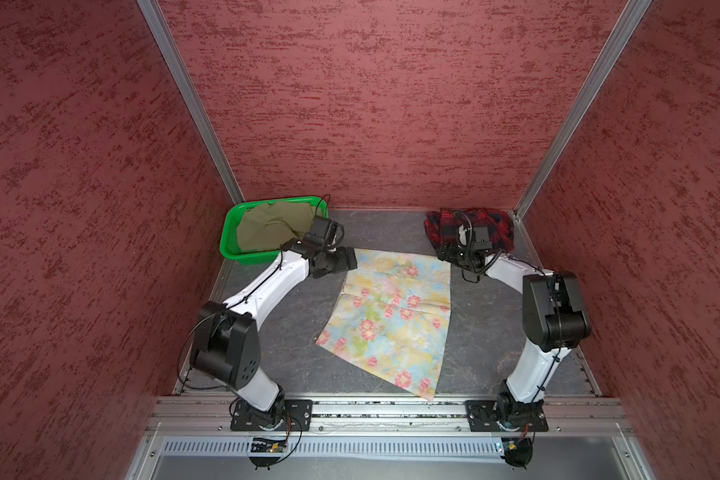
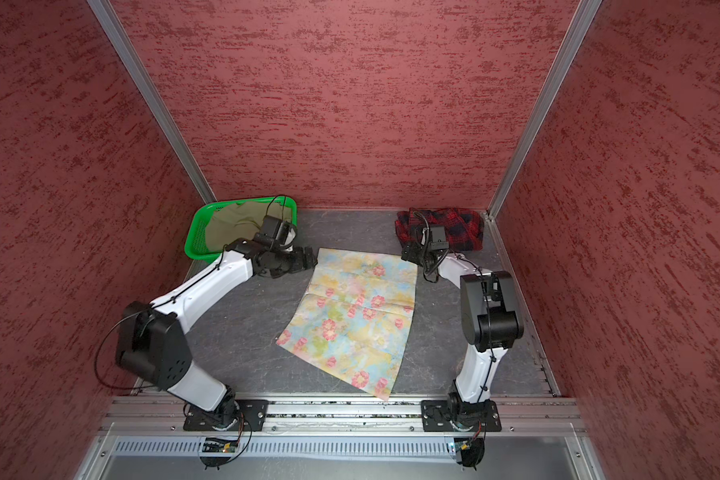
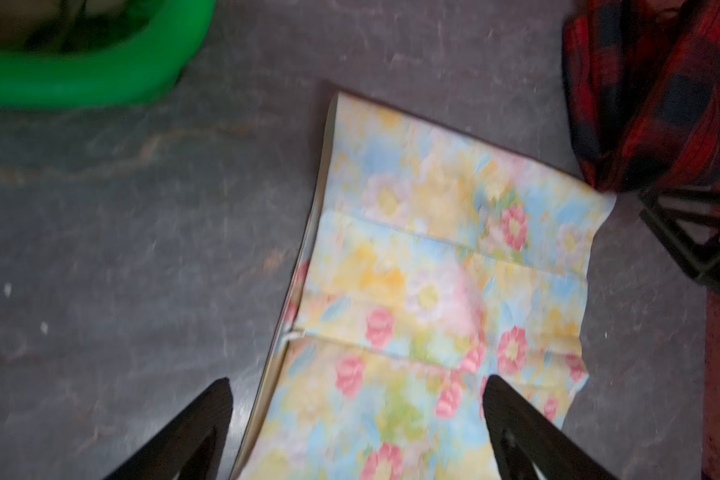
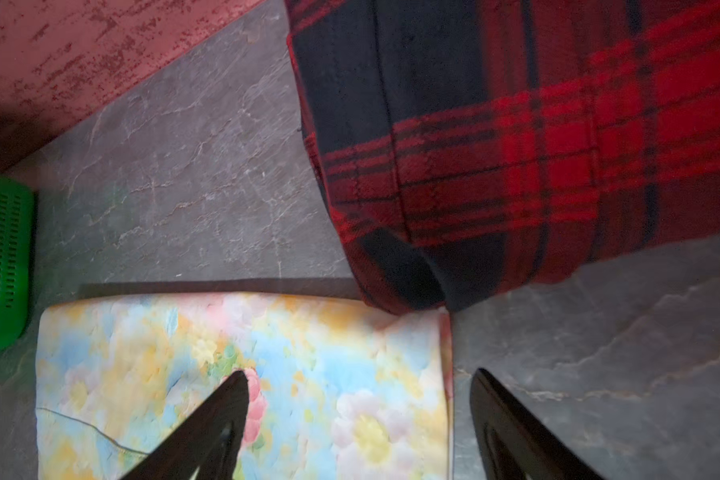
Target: Fold and stack the skirts
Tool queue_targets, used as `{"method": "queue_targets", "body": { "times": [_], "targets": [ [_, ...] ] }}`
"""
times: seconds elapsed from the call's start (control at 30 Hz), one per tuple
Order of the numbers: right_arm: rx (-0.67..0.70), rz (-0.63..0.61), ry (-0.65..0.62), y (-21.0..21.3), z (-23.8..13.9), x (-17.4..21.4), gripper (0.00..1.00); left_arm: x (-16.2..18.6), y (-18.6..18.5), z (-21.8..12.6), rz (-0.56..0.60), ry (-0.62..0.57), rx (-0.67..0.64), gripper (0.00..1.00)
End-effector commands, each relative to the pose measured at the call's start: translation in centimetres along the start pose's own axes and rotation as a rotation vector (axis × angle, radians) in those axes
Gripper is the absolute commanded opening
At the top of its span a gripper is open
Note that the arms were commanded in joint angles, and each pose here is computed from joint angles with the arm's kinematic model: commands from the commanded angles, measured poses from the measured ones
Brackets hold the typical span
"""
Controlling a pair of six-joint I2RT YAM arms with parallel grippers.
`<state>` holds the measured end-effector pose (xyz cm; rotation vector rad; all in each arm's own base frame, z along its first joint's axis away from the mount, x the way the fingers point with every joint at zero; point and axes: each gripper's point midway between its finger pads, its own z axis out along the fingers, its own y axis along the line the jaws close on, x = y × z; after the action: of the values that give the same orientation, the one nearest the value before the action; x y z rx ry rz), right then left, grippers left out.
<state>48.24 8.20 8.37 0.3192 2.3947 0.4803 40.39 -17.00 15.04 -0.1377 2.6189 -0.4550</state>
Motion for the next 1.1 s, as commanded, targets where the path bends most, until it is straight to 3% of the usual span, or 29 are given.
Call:
{"method": "queue_targets", "body": {
  "times": [0.0, 0.37, 0.6, 0.83, 1.07],
  "targets": [
    [-0.055, -0.025, -0.046, 1.1, -0.2, -0.9, 0.75, -1.8, -0.5, 3.7, 0.109, 0.022, 0.023, 0.93],
    [-0.096, -0.022, -0.074, 1.3, -0.7, -0.2, 0.57, -5.6, -1.0, 11.6, 0.158, -0.091, 0.050, 0.91],
    [-0.075, -0.020, -0.057, 0.6, 0.1, 0.4, 0.53, -6.1, -0.6, 14.3, 0.158, -0.092, 0.089, 0.85],
    [-0.049, -0.013, -0.064, -0.1, 0.5, 0.4, 0.52, -6.8, -1.2, 15.6, 0.149, -0.091, 0.142, 0.72],
    [-0.018, 0.035, -0.059, -1.8, 1.2, 0.0, 0.51, -6.9, -1.9, 15.8, 0.154, -0.081, 0.173, 0.48]
  ]
}}
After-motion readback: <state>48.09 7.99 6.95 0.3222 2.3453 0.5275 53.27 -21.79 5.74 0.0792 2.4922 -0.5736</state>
